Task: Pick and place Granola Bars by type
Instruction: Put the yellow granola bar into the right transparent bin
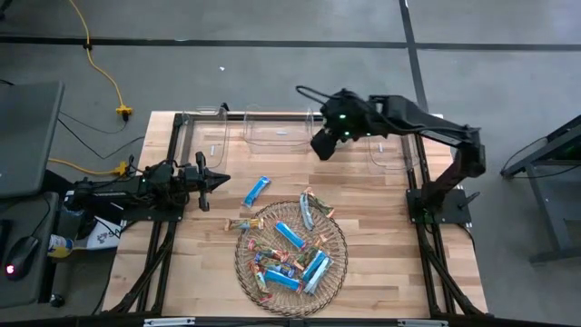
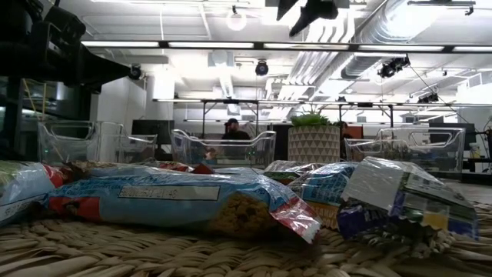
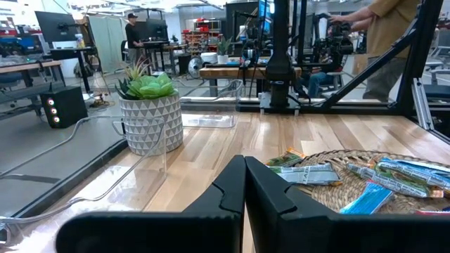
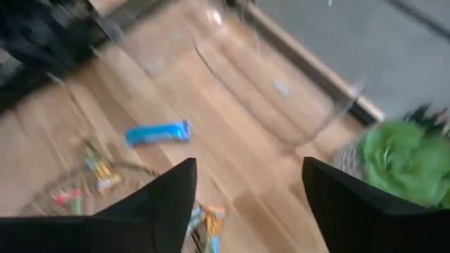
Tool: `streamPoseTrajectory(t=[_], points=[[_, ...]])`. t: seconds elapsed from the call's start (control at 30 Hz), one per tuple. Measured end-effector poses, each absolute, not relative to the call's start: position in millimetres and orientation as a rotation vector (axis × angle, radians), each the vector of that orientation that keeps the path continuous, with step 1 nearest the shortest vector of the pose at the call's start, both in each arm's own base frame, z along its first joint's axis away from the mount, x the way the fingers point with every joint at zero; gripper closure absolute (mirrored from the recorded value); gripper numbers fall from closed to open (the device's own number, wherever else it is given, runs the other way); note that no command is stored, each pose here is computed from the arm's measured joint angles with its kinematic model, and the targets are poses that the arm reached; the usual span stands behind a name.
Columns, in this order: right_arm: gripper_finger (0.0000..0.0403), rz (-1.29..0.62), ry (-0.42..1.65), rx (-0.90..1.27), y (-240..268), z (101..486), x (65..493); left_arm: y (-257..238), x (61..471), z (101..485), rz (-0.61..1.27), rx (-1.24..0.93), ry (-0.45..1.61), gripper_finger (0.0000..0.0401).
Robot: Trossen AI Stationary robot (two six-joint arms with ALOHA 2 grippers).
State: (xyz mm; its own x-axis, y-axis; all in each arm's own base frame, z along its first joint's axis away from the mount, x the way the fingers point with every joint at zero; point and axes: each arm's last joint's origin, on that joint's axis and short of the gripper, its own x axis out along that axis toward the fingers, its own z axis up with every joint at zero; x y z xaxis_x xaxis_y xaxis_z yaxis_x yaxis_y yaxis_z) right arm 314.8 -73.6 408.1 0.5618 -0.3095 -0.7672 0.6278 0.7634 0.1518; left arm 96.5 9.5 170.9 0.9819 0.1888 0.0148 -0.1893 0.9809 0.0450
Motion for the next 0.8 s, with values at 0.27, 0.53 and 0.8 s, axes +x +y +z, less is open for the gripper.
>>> streamPoseTrajectory(t=[0.27,0.53,0.8], points=[[0.0139,-0.534,1.141,0.499,-77,352,342,9,96,171,0.19,0.046,-0.011,0.0398],[0.0139,-0.578,1.34,0.528,-66,309,363,9,96,171,0.191,0.046,-0.011,0.0398],[0.0139,-0.618,1.425,0.424,-29,283,367,9,96,171,0.19,0.046,-0.011,0.0398]])
